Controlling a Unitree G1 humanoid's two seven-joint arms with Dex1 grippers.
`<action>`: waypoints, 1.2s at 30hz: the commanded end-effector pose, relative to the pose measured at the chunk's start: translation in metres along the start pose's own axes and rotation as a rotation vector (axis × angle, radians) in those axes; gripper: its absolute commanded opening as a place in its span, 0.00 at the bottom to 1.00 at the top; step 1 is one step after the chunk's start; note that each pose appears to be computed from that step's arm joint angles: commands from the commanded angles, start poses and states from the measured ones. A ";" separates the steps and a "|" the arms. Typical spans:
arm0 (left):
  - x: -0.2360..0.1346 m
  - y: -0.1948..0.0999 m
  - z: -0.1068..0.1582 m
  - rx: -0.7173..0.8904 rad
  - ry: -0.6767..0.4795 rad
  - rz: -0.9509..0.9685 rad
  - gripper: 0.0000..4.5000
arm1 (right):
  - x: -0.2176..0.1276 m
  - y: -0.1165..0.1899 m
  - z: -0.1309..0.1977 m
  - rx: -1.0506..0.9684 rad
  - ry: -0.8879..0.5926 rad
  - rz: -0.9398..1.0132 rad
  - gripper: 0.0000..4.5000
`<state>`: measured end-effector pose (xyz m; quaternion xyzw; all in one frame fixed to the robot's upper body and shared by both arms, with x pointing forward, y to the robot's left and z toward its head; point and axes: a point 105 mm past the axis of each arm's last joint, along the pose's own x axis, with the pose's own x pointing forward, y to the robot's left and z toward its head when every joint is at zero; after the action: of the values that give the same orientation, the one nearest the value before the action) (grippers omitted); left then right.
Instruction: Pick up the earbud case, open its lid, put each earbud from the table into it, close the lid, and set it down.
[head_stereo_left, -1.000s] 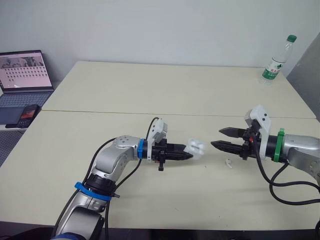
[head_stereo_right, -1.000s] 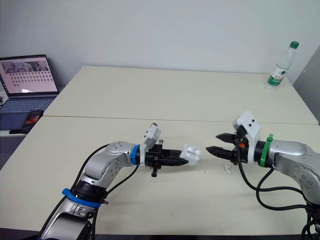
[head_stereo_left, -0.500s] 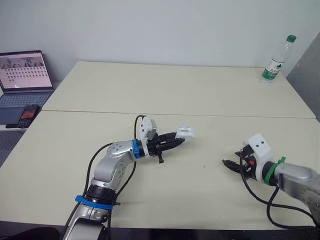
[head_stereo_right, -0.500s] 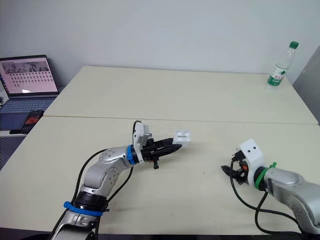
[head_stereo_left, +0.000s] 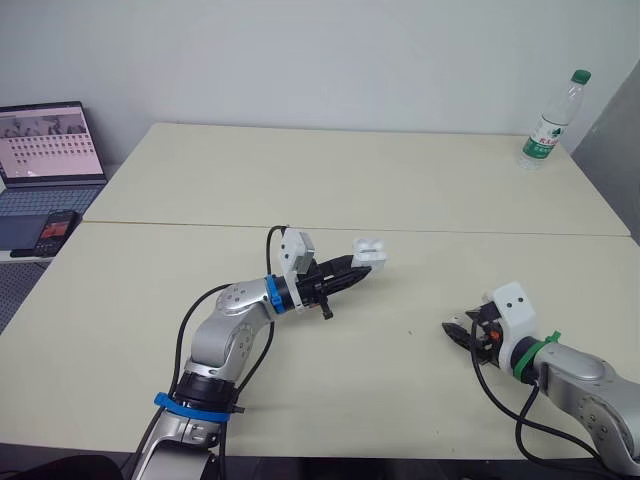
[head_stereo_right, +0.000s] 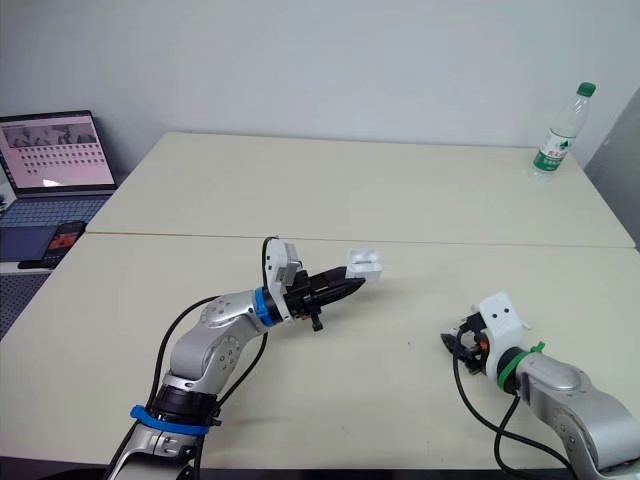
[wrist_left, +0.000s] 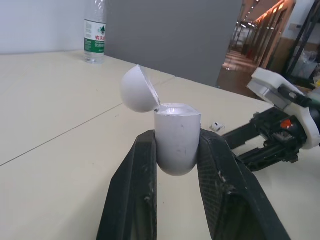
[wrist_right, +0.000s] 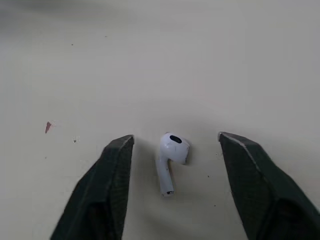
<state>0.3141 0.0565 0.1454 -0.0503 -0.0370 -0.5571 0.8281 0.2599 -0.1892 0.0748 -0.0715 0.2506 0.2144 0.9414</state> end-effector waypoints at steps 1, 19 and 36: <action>0.002 -0.003 0.020 0.043 -0.050 -0.009 0.17 | -0.001 0.000 0.003 -0.007 -0.008 0.001 0.34; -0.006 -0.012 0.025 0.054 -0.023 -0.051 0.17 | -0.057 -0.007 -0.010 -0.446 0.096 0.485 0.09; -0.029 -0.014 0.003 0.100 0.063 -0.080 0.17 | -0.052 -0.052 -0.038 -0.846 0.251 0.789 0.09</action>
<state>0.2929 0.0805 0.1367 -0.0013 -0.0181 -0.5853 0.8106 0.2280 -0.2605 0.0751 -0.3646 0.2477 0.6156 0.6533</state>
